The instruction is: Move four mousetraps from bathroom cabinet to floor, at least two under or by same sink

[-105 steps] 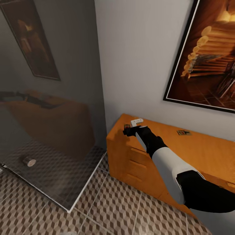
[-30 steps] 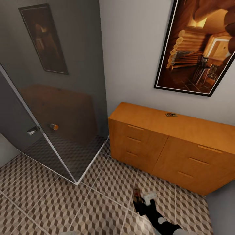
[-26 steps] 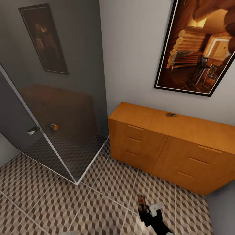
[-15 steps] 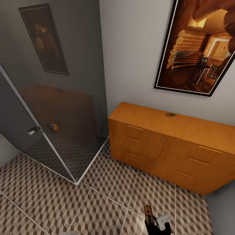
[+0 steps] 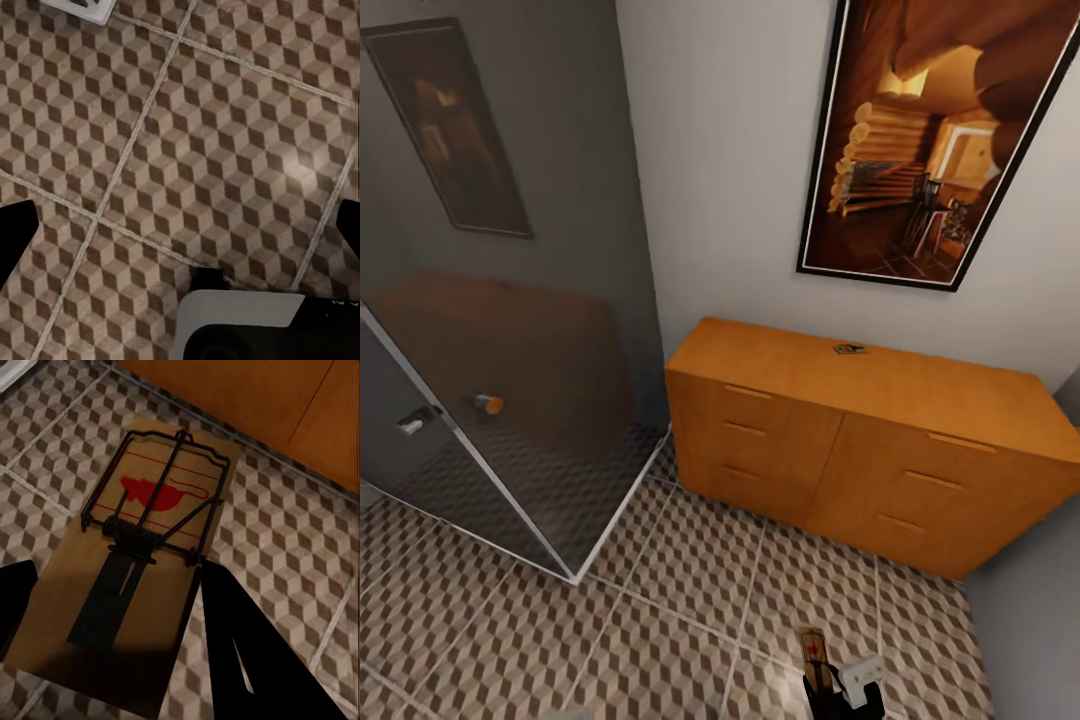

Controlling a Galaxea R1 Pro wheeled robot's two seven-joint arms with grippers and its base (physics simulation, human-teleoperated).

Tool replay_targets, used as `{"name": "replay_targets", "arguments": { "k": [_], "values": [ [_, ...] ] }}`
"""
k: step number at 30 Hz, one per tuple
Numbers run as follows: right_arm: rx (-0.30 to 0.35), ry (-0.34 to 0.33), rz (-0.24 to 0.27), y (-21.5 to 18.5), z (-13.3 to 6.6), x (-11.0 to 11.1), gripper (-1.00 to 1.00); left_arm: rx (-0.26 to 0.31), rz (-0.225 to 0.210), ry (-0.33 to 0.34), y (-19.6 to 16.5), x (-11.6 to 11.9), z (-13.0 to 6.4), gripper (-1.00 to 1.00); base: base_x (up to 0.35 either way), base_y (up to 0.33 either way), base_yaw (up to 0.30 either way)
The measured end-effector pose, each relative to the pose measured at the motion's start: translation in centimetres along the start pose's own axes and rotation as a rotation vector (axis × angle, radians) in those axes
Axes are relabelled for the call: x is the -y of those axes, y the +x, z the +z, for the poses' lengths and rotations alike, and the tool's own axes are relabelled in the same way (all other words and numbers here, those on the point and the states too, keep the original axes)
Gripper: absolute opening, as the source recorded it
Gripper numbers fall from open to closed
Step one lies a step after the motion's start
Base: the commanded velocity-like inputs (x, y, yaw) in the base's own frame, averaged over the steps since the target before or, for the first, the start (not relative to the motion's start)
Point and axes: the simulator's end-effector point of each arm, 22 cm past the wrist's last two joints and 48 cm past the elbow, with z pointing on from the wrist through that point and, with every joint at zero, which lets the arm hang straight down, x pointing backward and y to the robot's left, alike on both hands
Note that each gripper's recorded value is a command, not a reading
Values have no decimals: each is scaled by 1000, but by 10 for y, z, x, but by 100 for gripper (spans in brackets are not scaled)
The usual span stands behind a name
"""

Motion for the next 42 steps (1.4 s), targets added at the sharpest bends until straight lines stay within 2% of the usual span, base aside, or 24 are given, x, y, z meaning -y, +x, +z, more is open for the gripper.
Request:
{"name": "replay_targets", "arguments": {
  "k": [9,27,42],
  "values": [
    [11,1,-1,-5,0,0,-100,10,-2,1,-5,1,-1,100,0,23,-194],
    [35,6,-5,-17,-1,2,-100,35,-5,3,-16,2,-3,100,0,205,-167],
    [55,8,-9,-27,-2,4,-100,56,-8,4,-26,2,-4,100,0,13,-167]
  ]
}}
